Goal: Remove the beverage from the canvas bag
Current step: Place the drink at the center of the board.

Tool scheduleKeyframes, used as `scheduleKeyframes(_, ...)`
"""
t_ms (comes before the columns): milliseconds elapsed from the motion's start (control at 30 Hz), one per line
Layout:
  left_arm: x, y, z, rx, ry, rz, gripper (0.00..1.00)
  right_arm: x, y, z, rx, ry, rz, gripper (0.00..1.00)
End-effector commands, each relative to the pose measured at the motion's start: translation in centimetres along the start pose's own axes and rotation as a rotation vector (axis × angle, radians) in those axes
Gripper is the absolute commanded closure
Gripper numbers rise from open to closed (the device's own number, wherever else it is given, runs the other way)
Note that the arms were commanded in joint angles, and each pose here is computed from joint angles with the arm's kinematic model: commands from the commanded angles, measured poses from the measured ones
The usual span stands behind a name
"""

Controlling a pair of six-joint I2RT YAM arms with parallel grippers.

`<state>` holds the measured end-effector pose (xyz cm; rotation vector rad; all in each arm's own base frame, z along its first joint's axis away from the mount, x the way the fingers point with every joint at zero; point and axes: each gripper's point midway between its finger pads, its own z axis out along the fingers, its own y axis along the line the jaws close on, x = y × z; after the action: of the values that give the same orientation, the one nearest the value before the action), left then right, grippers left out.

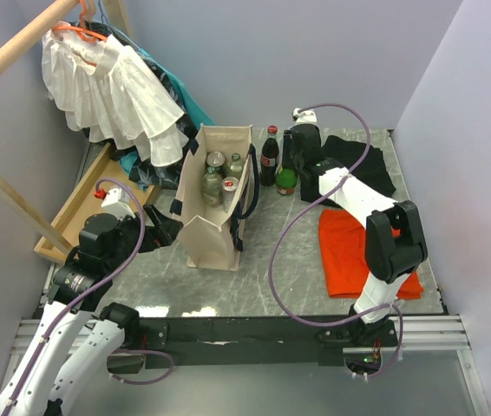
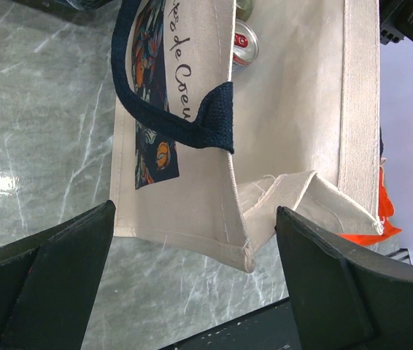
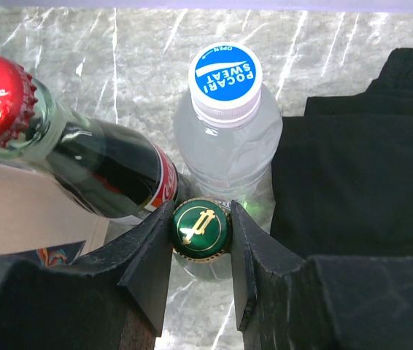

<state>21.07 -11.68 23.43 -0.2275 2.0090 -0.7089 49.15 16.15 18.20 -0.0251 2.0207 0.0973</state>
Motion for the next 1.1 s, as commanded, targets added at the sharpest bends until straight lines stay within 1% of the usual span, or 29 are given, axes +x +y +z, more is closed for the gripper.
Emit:
scheduleKeyframes(0,0.0,0.6,0.1,-0.03,-0.011,0.0,0.04,-6.9,-0.1,-0.6,0.008,-0.238,0.074,1.0)
scheduleKeyframes(267,0.0,0.6,0.1,-0.033,-0.01,-0.002,0.04,-6.3,0.3,-0.2,-0.002,-0.217,0.079,1.0)
scheduleKeyframes(533,0.0,0.6,0.1,-0.03,-0.01,-0.002,0.04,-5.5,0.7,-0.5,-0.021,-0.165,0.051,1.0)
scheduleKeyframes(567,-0.1,0.6,0.1,-0.032,-0.013,-0.002,0.04,-5.1,0.8,-0.5,-0.027,-0.155,0.041,0.96)
scheduleKeyframes(600,-0.1,0.7,0.1,-0.032,-0.013,-0.002,0.04,-5.1,0.9,-0.7,-0.031,-0.154,0.032,0.87)
scheduleKeyframes(633,-0.1,0.6,0.1,-0.031,-0.014,-0.002,0.04,-4.8,1.0,-0.7,-0.024,-0.152,0.024,0.8)
scheduleKeyframes(667,-0.1,0.6,0.1,-0.029,-0.014,-0.002,0.04,-4.7,1.0,-0.8,-0.021,-0.146,0.017,0.78)
scheduleKeyframes(767,-0.1,0.5,0.0,-0.026,-0.016,0.0,0.04,-4.2,1.2,-0.9,-0.016,-0.136,0.005,0.77)
scheduleKeyframes(800,-0.1,0.5,0.0,-0.026,-0.014,0.0,0.04,-4.4,1.2,-1.0,-0.016,-0.139,0.004,0.7)
scheduleKeyframes(833,-0.1,0.5,0.0,-0.024,-0.014,0.0,0.04,-4.3,1.3,-1.0,-0.02,-0.134,0.0,0.68)
scheduleKeyframes(967,-0.2,0.4,-0.1,-0.021,-0.018,0.0,0.04,-4.2,1.5,-1.2,-0.026,-0.129,-0.008,0.67)
scheduleKeyframes(1000,-0.1,0.4,0.0,-0.02,-0.016,0.0,0.04,-4.3,1.5,-1.3,-0.026,-0.129,-0.006,0.63)
scheduleKeyframes(1067,-0.1,0.5,0.0,-0.021,-0.015,0.0,0.04,-4.2,1.4,-1.3,-0.022,-0.127,-0.007,0.61)
